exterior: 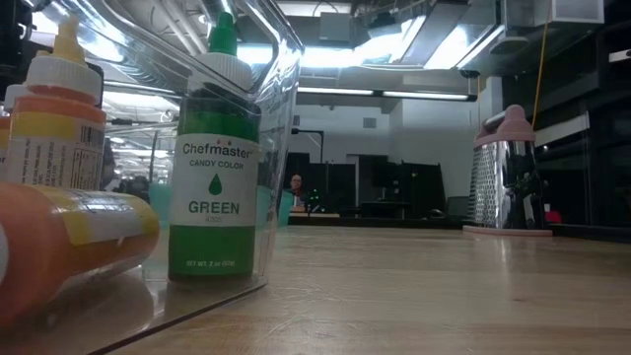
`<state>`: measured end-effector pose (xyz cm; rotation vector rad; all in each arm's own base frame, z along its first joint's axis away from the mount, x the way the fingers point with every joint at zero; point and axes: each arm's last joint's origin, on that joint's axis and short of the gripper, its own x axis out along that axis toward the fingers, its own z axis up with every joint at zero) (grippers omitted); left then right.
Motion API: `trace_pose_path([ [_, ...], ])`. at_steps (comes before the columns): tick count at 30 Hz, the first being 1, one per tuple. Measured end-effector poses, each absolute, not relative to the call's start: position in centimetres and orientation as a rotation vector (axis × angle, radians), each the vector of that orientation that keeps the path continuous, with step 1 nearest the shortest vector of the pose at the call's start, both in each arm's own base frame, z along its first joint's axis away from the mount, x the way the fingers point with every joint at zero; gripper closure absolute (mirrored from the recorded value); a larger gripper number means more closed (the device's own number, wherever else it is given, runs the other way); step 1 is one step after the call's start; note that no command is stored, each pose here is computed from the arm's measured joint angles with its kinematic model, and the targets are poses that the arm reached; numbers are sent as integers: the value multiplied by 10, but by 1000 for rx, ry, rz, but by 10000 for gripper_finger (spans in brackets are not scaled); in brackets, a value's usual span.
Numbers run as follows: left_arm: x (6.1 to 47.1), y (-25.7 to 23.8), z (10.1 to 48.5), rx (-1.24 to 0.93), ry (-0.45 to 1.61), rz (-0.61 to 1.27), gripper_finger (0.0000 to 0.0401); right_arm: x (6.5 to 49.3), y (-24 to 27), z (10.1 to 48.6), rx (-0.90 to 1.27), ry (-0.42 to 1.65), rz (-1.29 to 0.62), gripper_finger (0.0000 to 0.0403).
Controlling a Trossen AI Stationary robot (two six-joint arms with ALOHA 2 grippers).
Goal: Pick & Place Food Item
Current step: Return to Home Position
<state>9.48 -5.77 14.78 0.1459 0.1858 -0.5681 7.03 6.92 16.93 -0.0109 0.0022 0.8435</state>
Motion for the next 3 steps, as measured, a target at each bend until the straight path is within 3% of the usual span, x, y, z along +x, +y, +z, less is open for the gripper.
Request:
trace_pose_path([
  [3, 95, -58, 148, 146, 186, -568, 265, 70, 69, 169, -11, 2, 843, 158],
])
